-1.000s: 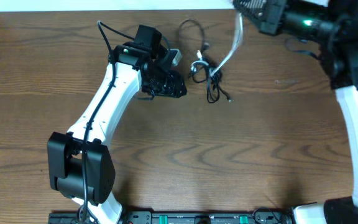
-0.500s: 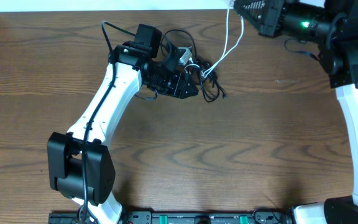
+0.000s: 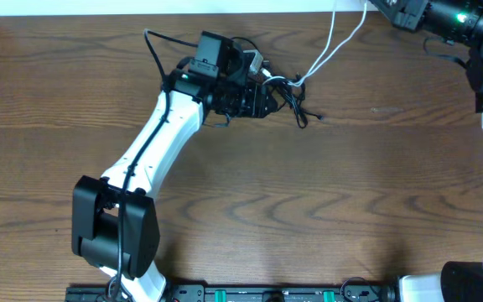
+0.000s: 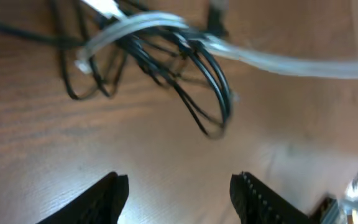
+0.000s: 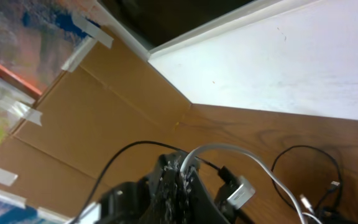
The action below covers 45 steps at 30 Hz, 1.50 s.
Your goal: Untangle cables
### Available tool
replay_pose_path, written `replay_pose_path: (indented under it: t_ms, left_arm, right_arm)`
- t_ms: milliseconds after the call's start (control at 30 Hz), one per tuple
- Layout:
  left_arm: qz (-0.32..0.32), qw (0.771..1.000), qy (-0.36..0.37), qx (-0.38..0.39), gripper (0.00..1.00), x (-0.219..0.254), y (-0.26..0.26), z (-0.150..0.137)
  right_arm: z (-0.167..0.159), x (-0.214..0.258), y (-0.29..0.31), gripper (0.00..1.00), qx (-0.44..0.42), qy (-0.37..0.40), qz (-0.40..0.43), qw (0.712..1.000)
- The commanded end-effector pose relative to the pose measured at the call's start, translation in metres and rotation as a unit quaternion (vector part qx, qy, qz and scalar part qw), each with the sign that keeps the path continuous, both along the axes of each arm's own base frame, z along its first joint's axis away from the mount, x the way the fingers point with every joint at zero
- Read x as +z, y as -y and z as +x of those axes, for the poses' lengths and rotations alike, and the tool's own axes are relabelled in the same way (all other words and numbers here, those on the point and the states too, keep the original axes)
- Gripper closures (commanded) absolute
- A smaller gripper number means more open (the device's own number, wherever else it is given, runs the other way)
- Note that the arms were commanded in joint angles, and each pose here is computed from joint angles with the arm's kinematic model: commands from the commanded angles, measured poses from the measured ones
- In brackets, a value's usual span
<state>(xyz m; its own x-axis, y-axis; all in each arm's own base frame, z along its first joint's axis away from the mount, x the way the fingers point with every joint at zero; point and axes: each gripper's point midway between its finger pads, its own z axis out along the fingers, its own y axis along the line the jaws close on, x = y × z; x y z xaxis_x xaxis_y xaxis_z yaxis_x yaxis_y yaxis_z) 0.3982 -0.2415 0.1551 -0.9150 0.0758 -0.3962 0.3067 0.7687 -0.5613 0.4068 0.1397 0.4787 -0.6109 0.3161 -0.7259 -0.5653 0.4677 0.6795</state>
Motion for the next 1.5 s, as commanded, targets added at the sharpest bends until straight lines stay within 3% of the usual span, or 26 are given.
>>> replay_pose_path:
  t_ms: [0,200,500,767,967,1200,1467]
  left_arm:
    - [0.003,0.997,-0.012,0.076,0.42,-0.009,0.001,0.011]
    - [-0.043,0.995,0.014,0.088,0.41,0.006,0.03,0.02]
    - [0.003,0.981,-0.005,0.192,0.47,-0.017,0.034,0.014]
    - [-0.021,0.965,0.018,0.261,0.47,-0.02,0.031,0.031]
    - [-0.048,0.965,0.033,0.257,0.47,-0.015,0.043,0.039]
    - [-0.04,0.972,-0.007,0.23,0.49,-0.044,0.056,0.029]
    - [-0.032,0.975,0.004,0.218,0.5,-0.049,0.057,0.031]
  right_arm:
    - [-0.013,0.011,0.0,0.99,0.019,0.005,0.009,1.0]
    - [-0.014,0.011,0.0,0.99,0.021,0.004,0.011,1.0]
    - [-0.014,0.011,0.0,0.99,0.021,0.004,0.011,1.0]
    - [-0.015,0.011,-0.001,0.99,0.025,0.003,0.011,1.0]
    - [-0.015,0.011,-0.001,0.99,0.025,0.003,0.011,1.0]
    - [-0.015,0.011,-0.001,0.99,0.025,0.003,0.011,1.0]
    - [-0.015,0.011,-0.001,0.99,0.024,0.003,0.011,1.0]
